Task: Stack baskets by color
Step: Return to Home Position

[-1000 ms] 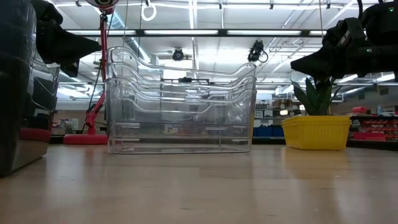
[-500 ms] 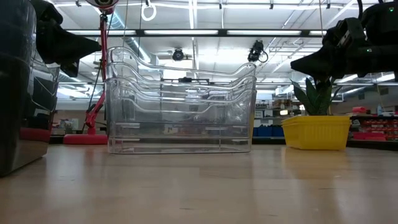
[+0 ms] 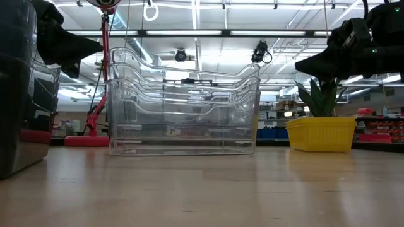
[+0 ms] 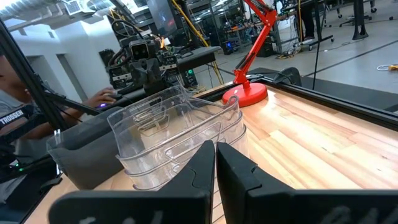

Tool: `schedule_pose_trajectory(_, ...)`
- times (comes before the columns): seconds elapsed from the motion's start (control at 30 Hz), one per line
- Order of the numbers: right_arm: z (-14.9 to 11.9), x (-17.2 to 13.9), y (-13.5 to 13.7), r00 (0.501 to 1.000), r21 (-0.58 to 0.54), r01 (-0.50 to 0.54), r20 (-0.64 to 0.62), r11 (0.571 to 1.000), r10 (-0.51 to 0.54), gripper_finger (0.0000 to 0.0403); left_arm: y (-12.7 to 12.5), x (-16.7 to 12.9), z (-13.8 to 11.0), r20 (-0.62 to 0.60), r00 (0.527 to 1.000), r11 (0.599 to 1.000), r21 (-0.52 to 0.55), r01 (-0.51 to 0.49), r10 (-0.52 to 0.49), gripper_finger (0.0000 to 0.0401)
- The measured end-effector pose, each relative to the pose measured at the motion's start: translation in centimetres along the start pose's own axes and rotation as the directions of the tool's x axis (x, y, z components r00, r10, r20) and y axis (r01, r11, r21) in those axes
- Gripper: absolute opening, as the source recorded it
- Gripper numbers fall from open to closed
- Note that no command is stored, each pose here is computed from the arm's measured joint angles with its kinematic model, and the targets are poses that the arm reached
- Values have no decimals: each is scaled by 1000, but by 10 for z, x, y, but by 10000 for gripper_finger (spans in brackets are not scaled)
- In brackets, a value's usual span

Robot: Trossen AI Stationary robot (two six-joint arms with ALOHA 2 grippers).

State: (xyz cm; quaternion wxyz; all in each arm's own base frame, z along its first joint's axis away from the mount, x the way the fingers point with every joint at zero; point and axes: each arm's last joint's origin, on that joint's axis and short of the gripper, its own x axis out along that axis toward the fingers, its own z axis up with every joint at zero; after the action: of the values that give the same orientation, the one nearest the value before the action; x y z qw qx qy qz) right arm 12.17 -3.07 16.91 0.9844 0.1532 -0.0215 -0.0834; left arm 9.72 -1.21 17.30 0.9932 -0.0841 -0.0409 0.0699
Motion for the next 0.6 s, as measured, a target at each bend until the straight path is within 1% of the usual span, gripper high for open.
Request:
schedule_pose_trajectory(0.2,0,0,0,1000,0,0,0,1000,0,23,0,0,0,0,1000,1000,0,0,0,34)
schedule_pose_trajectory(0.47,0,0,0,1000,0,0,-1,1000,0,23,0,0,0,0,1000,1000,0,0,0,24)
schedule_pose_trajectory(0.6,0,0,0,1000,0,0,0,1000,0,23,0,0,0,0,1000,1000,0,0,0,27)
